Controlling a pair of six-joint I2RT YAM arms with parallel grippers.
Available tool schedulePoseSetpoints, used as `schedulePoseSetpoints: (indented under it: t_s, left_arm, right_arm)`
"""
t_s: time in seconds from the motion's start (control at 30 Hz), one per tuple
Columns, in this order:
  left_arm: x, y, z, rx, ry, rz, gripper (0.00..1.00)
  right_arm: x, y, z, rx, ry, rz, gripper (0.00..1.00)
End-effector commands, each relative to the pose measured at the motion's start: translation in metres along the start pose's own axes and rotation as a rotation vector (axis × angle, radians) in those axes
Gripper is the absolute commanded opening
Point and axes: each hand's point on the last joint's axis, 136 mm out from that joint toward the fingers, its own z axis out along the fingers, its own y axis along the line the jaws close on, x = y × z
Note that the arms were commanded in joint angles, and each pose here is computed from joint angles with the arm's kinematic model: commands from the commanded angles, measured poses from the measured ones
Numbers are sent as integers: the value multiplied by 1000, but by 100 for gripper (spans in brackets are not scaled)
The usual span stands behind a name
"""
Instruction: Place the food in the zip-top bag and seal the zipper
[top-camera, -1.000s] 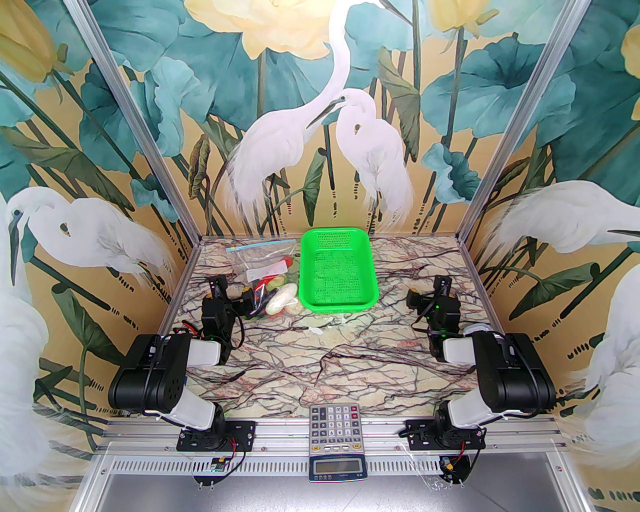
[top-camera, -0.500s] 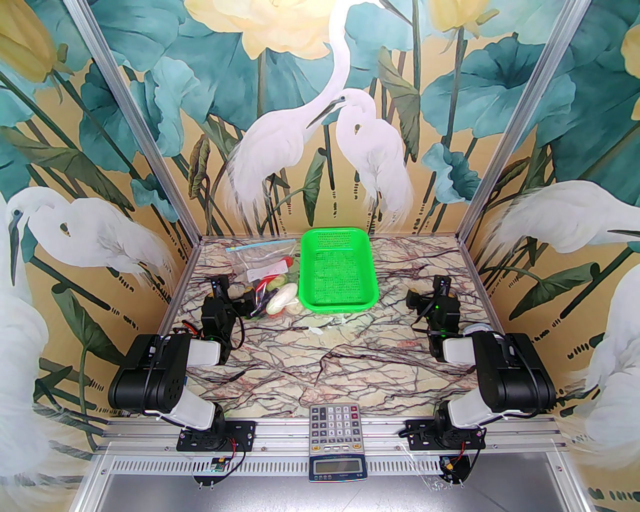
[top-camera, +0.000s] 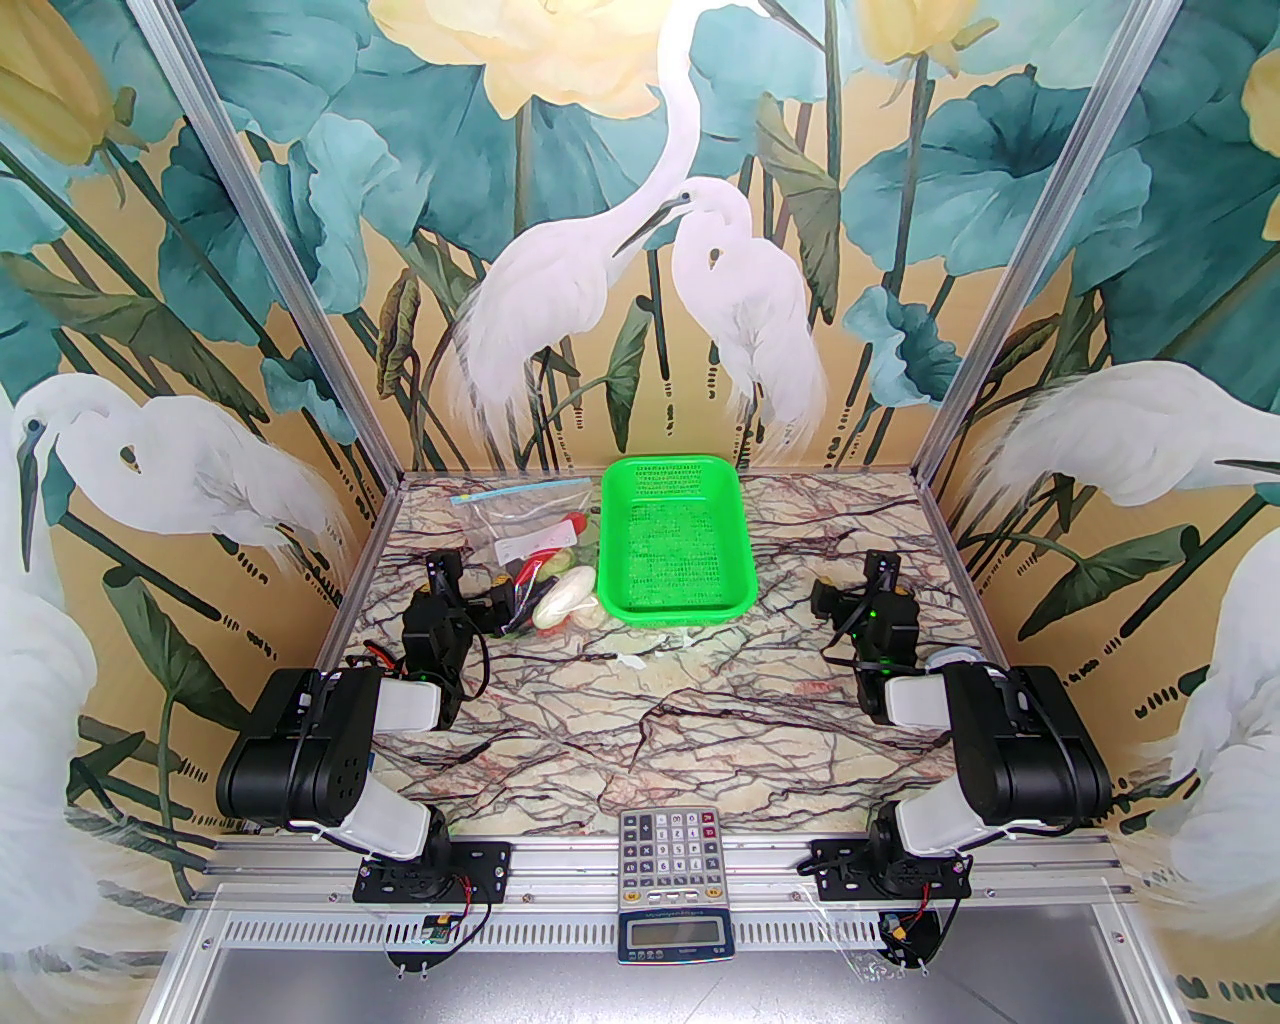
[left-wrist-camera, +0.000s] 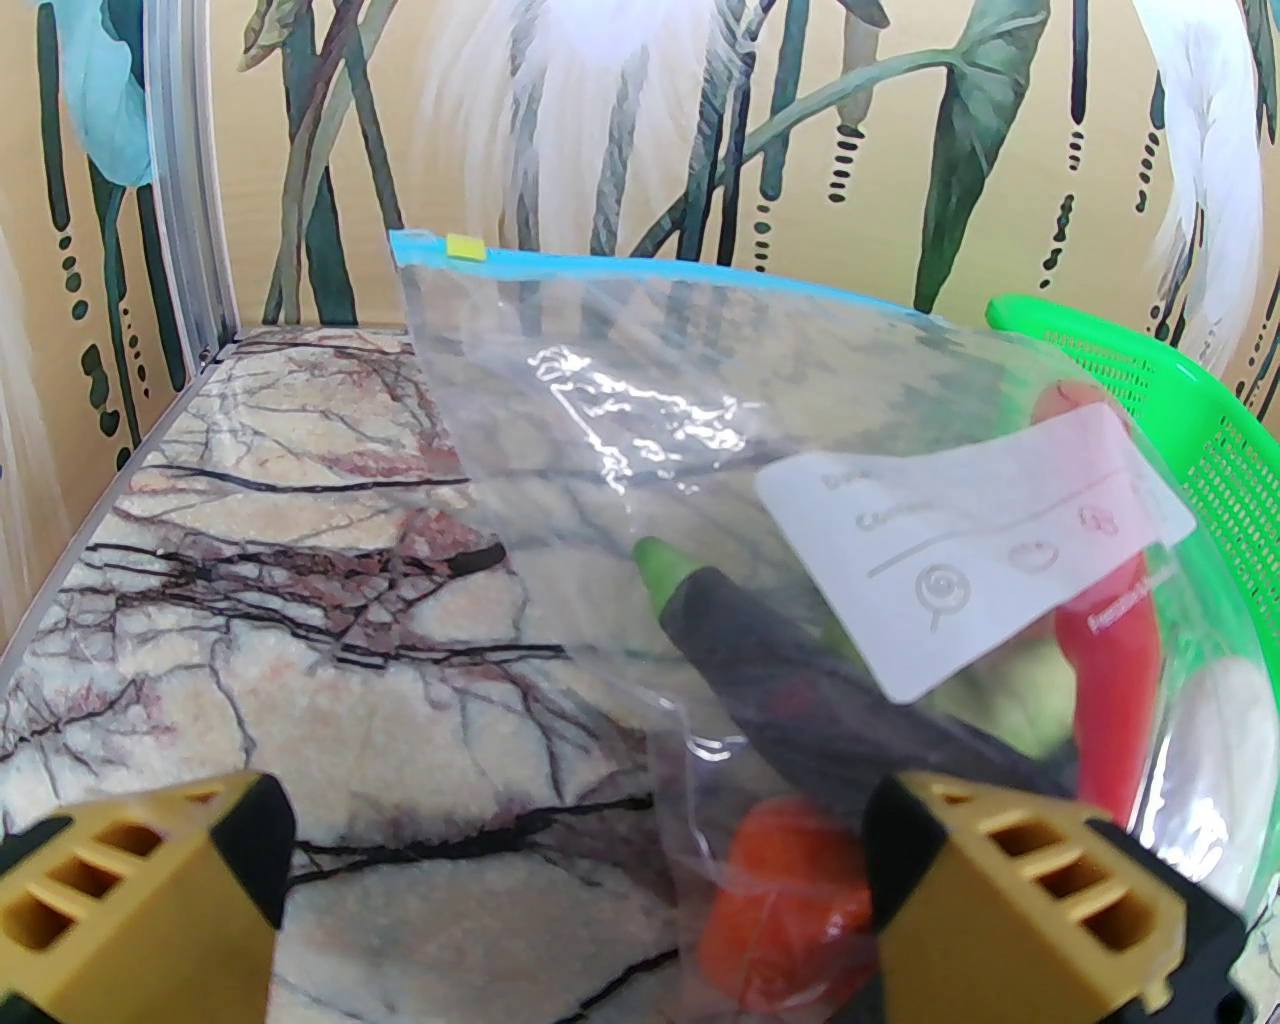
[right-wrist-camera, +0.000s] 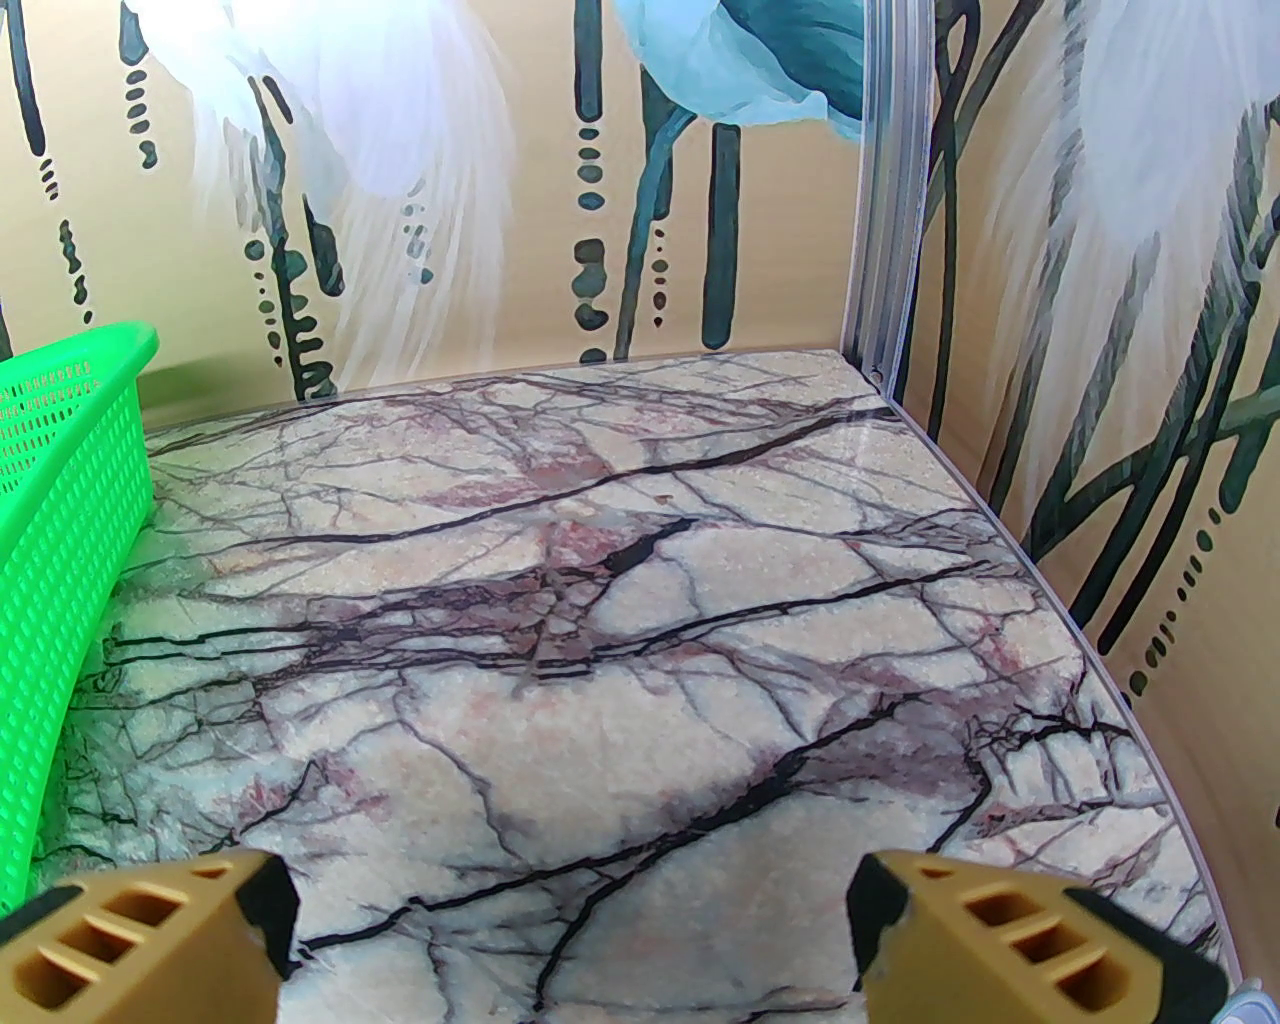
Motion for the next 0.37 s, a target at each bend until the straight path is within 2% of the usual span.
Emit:
schedulePoseSetpoints:
  t_s: [0.0, 0.33]
  left_arm:
    - [0, -2, 4, 23, 16, 6, 100]
    - [-1, -2, 3, 25, 10, 4, 100]
  right_arm:
    - [-11, 1, 2, 10, -33, -9, 99]
    - [-11, 0, 2, 12, -33, -9, 99]
